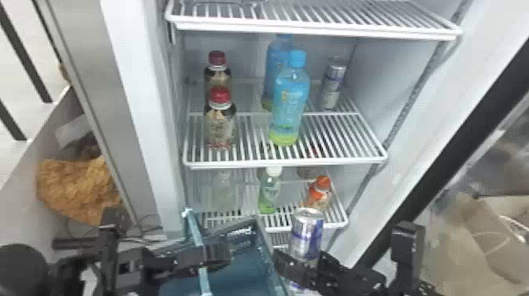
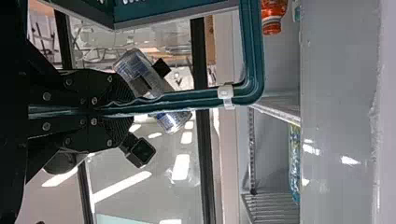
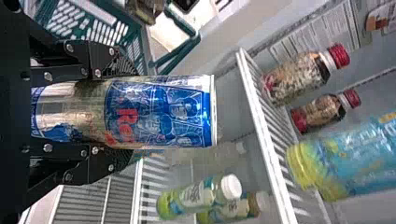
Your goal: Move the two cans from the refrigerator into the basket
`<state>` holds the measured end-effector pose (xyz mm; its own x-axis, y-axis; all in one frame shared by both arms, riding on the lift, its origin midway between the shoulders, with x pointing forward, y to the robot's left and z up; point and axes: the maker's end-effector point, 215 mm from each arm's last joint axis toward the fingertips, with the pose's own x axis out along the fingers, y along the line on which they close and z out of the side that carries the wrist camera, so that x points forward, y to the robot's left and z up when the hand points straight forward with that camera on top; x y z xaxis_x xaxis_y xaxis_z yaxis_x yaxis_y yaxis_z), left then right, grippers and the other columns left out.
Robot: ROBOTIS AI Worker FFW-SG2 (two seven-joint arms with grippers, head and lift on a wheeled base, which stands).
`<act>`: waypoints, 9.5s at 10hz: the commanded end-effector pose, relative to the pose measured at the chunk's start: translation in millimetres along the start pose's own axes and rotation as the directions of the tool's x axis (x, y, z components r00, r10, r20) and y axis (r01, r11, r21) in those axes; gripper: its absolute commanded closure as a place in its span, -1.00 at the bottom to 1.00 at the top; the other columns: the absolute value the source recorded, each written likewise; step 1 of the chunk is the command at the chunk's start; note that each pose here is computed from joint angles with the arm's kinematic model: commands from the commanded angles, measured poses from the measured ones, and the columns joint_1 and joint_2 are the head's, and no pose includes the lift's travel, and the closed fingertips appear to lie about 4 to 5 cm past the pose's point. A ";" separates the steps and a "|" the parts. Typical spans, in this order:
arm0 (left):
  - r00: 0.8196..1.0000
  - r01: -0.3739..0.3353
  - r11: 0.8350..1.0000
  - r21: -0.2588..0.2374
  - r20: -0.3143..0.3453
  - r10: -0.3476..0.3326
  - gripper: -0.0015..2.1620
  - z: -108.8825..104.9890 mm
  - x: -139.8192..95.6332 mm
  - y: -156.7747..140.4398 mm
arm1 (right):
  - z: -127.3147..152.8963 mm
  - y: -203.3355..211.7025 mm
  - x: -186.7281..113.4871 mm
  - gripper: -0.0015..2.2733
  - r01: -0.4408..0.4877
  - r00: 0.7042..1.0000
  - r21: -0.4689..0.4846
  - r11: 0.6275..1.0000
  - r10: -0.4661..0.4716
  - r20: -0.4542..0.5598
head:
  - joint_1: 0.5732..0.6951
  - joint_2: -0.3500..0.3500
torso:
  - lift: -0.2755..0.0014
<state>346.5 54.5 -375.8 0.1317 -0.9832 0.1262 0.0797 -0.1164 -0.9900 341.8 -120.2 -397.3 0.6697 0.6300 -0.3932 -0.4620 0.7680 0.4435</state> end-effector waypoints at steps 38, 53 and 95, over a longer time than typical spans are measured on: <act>1.000 0.021 1.000 0.004 -0.012 -0.021 0.10 -1.0 5.3 -6.3 | 260.3 -141.8 3.3 -0.86 0.471 0.709 -0.094 0.877 -0.313 0.633 | 1.00 -0.76 | 0.81; 1.000 0.020 1.000 0.002 -0.024 -0.020 0.10 -3.1 4.7 -7.1 | 316.3 -210.6 103.0 -0.86 0.592 0.704 -0.103 0.799 -0.451 0.548 | 1.00 -0.61 | 0.81; 1.000 0.022 0.999 -0.027 -0.020 -0.022 0.10 -12.7 8.0 -0.6 | 49.4 -30.5 -29.8 0.13 0.158 0.986 -0.048 0.986 -0.155 0.057 | 1.00 -0.63 | 0.81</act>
<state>334.6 45.0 -375.4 0.1101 -0.9831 0.1462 0.0548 -0.1409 -0.9885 362.5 -168.8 -351.5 0.7732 0.4914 -0.4009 -0.3828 0.8656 0.3227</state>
